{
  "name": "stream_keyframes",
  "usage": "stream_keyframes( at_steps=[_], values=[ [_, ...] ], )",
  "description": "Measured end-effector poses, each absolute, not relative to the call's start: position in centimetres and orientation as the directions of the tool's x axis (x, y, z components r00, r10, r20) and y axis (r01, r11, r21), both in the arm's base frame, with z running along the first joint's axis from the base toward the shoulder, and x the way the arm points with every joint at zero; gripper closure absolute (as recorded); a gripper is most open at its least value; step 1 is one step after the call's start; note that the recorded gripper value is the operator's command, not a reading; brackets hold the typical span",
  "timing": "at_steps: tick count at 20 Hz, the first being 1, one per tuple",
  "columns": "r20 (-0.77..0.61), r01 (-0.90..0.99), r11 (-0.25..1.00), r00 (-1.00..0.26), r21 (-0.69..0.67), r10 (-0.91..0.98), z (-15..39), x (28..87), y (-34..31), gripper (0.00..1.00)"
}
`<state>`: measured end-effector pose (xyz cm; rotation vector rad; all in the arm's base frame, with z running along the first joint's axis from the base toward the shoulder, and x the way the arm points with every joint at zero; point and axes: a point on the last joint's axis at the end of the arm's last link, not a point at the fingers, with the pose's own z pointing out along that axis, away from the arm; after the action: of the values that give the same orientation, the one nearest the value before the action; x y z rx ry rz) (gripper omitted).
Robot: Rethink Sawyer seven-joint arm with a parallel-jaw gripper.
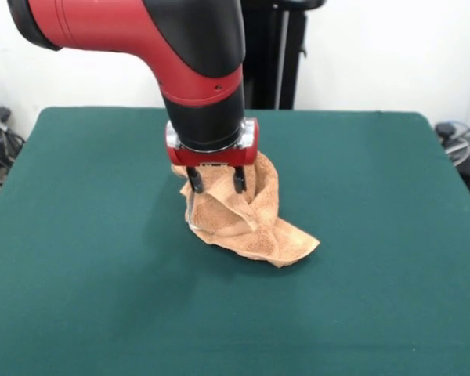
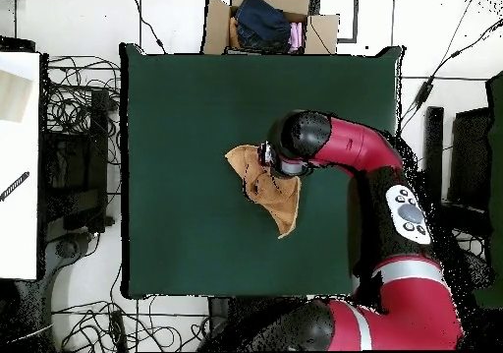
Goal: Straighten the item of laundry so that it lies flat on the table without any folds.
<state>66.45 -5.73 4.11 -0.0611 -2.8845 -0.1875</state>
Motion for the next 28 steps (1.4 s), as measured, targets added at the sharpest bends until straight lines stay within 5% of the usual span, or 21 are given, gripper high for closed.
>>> stream_keyframes(
  at_steps=[28],
  values=[
    [0.263,0.049,0.990,-0.965,0.134,0.012,0.9,67.2,-4.5,0.00]
  ],
)
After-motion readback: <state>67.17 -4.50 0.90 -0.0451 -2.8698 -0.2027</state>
